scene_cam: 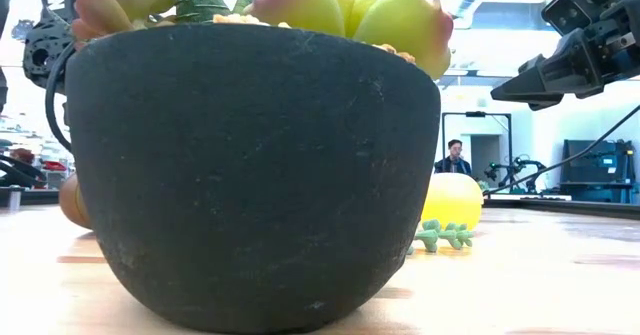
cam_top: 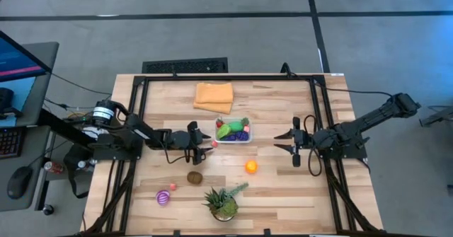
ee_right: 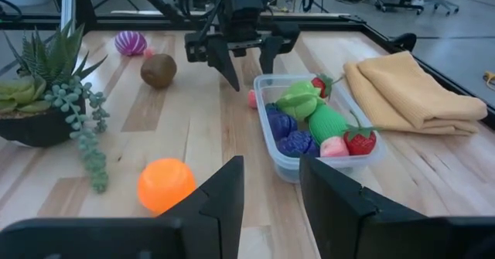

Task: Pick and placing Produce into tupperware
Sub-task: Put the top pink peach into the transparent container

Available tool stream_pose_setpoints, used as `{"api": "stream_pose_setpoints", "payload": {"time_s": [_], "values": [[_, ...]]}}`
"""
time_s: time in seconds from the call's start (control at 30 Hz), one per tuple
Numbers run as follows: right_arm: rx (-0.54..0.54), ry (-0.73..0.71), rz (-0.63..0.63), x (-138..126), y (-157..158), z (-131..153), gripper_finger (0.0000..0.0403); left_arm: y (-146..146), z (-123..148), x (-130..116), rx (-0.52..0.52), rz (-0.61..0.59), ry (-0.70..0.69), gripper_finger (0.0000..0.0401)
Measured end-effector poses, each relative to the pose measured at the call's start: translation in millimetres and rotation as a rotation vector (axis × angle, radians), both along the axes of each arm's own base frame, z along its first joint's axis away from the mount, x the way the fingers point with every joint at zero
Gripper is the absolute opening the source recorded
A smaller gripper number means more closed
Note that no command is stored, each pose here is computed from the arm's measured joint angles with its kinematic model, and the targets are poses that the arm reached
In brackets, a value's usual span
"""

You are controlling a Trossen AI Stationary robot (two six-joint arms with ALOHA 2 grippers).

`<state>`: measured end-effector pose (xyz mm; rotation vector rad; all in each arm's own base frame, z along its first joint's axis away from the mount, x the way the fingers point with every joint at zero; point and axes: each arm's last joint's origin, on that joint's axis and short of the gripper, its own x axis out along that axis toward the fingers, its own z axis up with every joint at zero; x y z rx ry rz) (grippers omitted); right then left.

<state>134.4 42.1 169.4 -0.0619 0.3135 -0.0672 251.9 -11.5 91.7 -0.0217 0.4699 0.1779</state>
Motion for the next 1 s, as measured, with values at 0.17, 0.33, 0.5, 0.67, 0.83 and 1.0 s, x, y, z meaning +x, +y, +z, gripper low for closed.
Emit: {"api": "stream_pose_setpoints", "payload": {"time_s": [0.17,0.33,0.5,0.67,0.83,1.0], "values": [[0.000,0.000,0.000,0,0,0,0.0118,-1,1,2,0.000,-0.023,-0.004,0.0235],[0.001,-0.002,0.000,0,0,0,0.0118,-1,3,7,0.024,-0.038,0.007,0.0235],[0.002,-0.004,0.000,0,0,0,0.0118,5,3,10,0.023,-0.038,0.033,0.0235],[0.002,-0.003,0.000,0,0,0,0.0118,7,4,12,0.012,-0.046,0.042,0.0235],[0.001,-0.001,0.000,0,0,0,0.0118,7,4,12,0.012,-0.046,0.047,0.0235],[0.001,-0.001,0.000,0,0,0,0.0118,7,3,12,0.012,-0.046,0.059,0.0235]]}}
